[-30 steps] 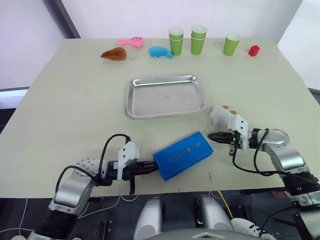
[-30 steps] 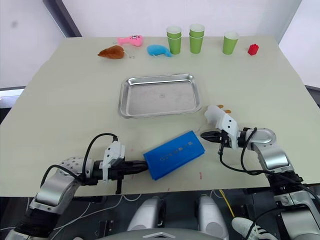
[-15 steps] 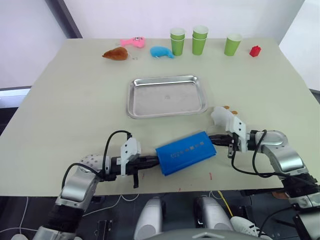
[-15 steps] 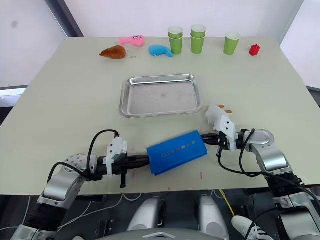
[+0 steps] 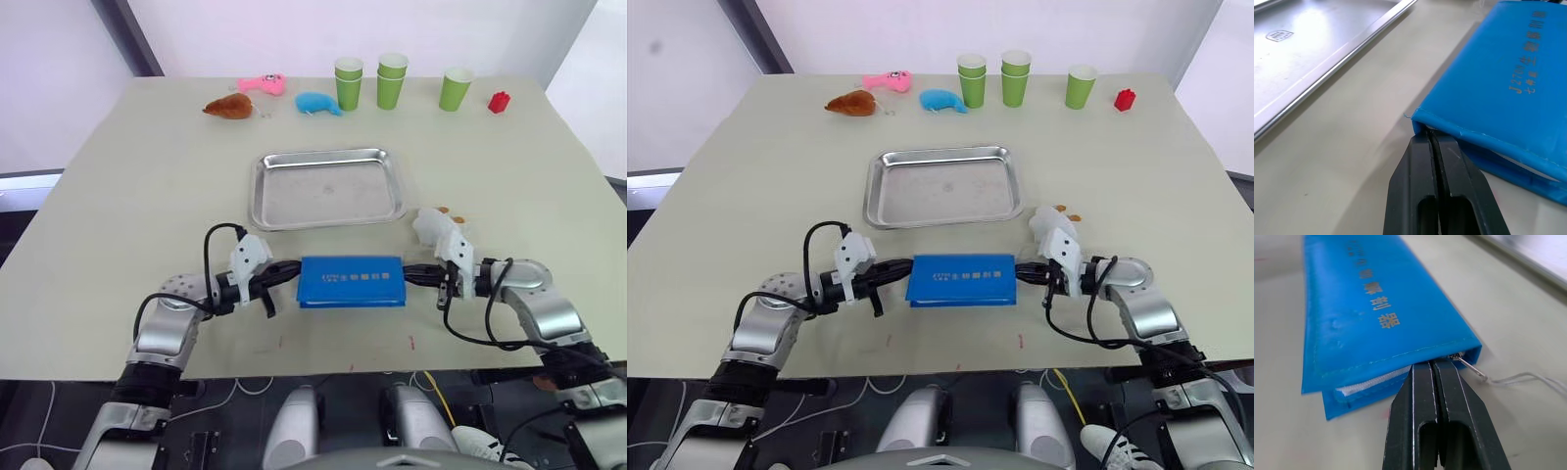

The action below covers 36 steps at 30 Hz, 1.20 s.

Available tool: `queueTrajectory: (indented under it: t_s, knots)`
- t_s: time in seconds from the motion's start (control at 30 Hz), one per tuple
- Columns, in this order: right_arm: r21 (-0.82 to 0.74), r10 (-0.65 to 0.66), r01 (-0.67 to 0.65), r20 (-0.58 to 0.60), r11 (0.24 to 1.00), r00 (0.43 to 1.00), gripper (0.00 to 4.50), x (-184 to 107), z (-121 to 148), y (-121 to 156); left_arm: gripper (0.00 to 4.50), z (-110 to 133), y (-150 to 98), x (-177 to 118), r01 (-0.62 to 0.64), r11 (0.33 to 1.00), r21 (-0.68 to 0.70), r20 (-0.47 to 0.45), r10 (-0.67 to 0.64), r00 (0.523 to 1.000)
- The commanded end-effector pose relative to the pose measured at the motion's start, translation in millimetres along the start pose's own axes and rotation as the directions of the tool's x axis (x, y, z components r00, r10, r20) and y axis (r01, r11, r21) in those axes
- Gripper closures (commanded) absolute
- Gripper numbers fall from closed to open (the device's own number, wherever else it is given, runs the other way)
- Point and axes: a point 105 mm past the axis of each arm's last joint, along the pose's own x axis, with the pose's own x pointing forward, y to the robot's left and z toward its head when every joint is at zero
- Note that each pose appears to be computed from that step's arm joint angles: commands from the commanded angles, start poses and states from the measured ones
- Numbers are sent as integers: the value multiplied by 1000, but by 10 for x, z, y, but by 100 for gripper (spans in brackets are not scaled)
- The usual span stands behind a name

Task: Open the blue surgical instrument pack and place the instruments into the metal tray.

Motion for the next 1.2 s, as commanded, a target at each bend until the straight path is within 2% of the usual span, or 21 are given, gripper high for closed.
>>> queueTrajectory:
  t_s: [0.03,0.23,0.37,0.53,0.73,0.77,0.8,0.9,1.03,1.07,1.13,1.17,1.2]
  knots:
    - [-51,-41,42,36,998,999,450,8,115,-79,441,-2,58,-48,-25,1000,15,-7,25,1000]
    - [-63,-74,74,-6,995,997,450,-143,27,-120,441,-25,66,-120,-27,1000,11,-16,27,1000]
    - [-62,-93,95,31,994,995,450,-292,57,-124,441,10,102,-234,-47,999,-24,1,47,999]
    - [-68,-112,117,73,991,991,450,-484,77,-115,441,142,27,-431,-28,999,-23,53,29,998]
    - [-167,-2,10,49,986,999,450,-637,-7,62,441,292,-98,-665,62,996,67,54,-66,996]
    - [-189,14,-5,46,982,999,396,-651,-19,80,450,316,-117,-690,85,993,78,48,-89,995]
    - [-213,28,-18,44,977,999,367,-662,-26,93,450,338,-132,-710,104,990,92,41,-108,993]
    - [-298,61,-32,90,954,994,229,-656,46,126,450,449,-186,-772,175,977,119,39,-180,983]
    - [-407,148,-91,112,909,983,19,-585,122,227,265,622,-274,-824,279,949,149,44,-288,956]
    - [-432,159,-93,120,897,980,0,-550,137,239,216,646,-308,-833,310,939,149,46,-319,947]
    - [-484,170,-93,118,870,978,0,-429,145,241,117,682,-374,-849,368,918,148,46,-378,925]
    - [-506,182,-108,99,856,978,0,-373,129,245,52,706,-394,-852,388,910,146,49,-399,916]
    - [-528,193,-122,81,840,978,0,-326,111,249,36,727,-408,-853,403,903,146,51,-414,909]
